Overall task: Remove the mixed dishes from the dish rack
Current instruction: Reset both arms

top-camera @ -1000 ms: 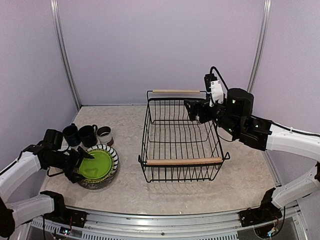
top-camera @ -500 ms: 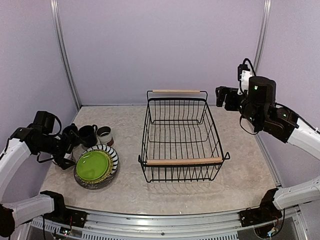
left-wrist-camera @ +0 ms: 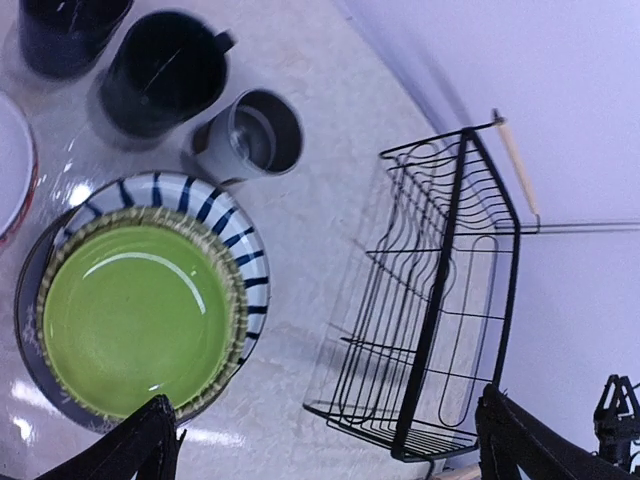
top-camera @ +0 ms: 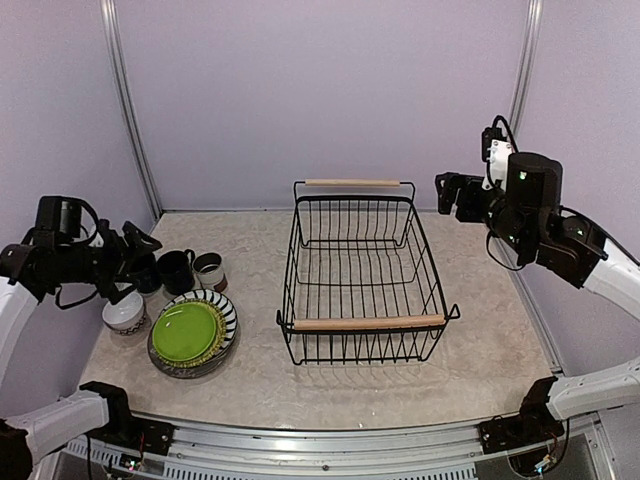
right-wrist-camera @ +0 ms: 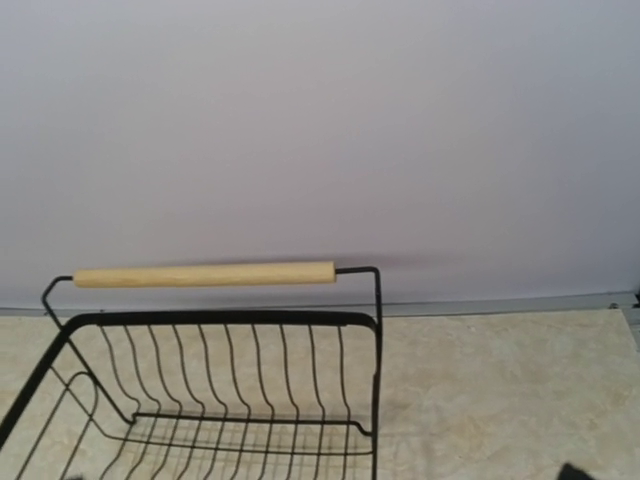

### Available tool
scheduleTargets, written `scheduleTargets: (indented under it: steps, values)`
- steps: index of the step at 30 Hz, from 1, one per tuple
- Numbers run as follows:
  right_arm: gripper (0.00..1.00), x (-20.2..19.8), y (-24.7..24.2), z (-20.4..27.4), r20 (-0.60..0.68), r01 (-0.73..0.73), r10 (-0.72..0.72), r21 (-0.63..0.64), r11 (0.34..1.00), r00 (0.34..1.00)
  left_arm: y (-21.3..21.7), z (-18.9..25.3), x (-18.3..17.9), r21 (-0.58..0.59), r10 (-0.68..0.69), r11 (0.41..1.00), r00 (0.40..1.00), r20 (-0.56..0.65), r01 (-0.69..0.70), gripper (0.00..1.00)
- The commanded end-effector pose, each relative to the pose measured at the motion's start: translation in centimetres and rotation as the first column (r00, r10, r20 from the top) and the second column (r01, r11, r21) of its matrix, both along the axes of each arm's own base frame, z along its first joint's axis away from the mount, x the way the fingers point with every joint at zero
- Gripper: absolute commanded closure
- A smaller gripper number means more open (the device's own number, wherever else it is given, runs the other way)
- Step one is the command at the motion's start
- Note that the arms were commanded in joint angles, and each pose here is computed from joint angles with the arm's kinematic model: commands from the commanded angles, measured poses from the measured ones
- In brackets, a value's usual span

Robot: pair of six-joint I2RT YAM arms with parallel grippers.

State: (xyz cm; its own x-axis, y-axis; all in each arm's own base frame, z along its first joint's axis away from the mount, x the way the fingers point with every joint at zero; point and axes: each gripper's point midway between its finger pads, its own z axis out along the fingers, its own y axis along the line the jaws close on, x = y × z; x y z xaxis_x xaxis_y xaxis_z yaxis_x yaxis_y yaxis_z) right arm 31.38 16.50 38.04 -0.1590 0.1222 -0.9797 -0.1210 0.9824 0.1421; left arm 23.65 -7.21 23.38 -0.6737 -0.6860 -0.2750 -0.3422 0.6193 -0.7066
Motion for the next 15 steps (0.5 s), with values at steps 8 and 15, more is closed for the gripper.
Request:
scheduleTargets:
  steps: [8,15]
  values:
    - [0.00,-2.7,-1.6,5.5,0.149,-0.065,0.053,0.074,0.995,0.987,-0.4,25.4,0.6,0.290,-0.241,0.957,0.593,0.768,0.013,0.01]
    - [0.00,-4.0,-2.6,8.2,0.217,-0.085,0.061,0.106,0.991,0.974,-0.4,31.5,-1.5,0.312,-0.268,0.947,0.363,0.893,-0.069,0.01]
